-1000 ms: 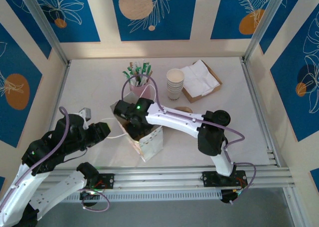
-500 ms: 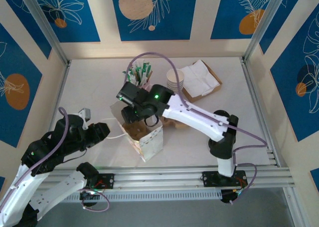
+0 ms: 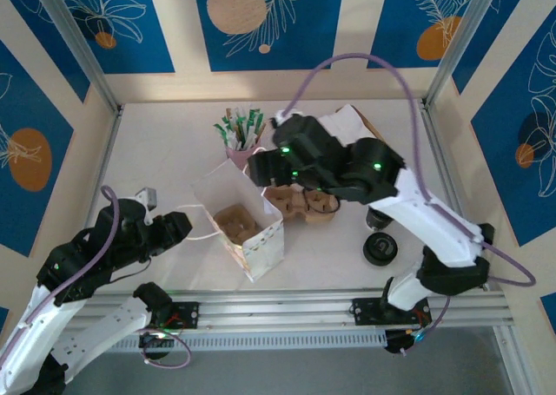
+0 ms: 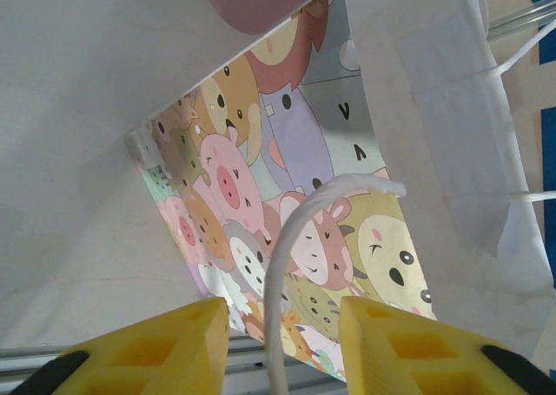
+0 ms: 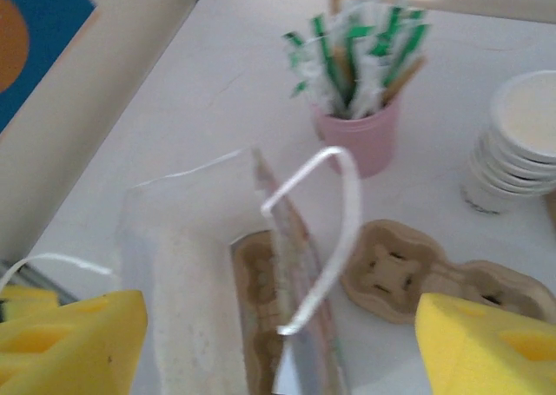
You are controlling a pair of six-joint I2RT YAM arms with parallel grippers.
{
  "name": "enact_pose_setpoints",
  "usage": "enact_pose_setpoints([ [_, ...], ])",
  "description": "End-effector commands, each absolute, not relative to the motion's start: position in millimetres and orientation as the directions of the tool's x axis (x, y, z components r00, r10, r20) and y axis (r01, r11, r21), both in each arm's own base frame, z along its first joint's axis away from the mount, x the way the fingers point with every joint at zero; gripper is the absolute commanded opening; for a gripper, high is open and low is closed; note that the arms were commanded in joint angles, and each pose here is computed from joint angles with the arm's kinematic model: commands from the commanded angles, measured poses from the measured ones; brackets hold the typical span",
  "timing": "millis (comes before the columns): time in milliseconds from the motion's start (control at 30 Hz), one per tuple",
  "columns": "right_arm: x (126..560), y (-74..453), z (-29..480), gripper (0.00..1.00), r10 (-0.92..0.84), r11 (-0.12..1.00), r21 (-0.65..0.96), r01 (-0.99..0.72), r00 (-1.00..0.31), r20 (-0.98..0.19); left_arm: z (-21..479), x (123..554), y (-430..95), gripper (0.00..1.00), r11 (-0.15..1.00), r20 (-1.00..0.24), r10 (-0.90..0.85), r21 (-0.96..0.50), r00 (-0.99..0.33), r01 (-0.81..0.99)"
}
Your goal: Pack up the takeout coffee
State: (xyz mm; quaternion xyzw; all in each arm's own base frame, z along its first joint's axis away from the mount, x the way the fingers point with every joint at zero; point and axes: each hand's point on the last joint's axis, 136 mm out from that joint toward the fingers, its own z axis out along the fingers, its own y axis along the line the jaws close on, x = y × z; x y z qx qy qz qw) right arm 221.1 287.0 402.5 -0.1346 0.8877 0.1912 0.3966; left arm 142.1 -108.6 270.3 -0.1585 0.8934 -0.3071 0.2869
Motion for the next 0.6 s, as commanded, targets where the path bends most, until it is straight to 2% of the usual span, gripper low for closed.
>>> enact_pose_setpoints([
  [0, 232.3, 224.4, 400.7, 0.82, 0.046, 0.954, 0.228, -0.197, -0.653, -0.756, 282.2, 143.8, -105.3, 0.48, 0.774, -0.449, -0.45, -0.627, -0.772, -0.087],
  [100, 235.8, 167.8, 386.7, 0.81, 0.188, 0.964, 0.266, -0.015, -0.669, -0.719, 287.3, 145.1, -105.8, 0.6, 0.794, -0.469, -0.42, -0.605, -0.777, -0.064],
  [233, 233.6, 106.7, 354.6, 0.82, 0.326, 0.941, 0.293, 0.172, -0.699, -0.637, 294.3, 146.5, -106.7, 0.7, 0.808, -0.488, -0.394, -0.588, -0.779, -0.04],
  [467, 219.5, 53.0, 276.7, 0.83, 0.469, 0.883, 0.241, 0.404, -0.788, -0.399, 302.5, 147.6, -101.8, 0.76, 0.811, -0.513, -0.402, -0.584, -0.758, -0.035],
  [567, 216.9, 40.5, 250.4, 0.84, 0.497, 0.868, 0.201, 0.455, -0.796, -0.345, 305.1, 146.2, -98.2, 0.77, 0.812, -0.521, -0.407, -0.582, -0.75, -0.036],
])
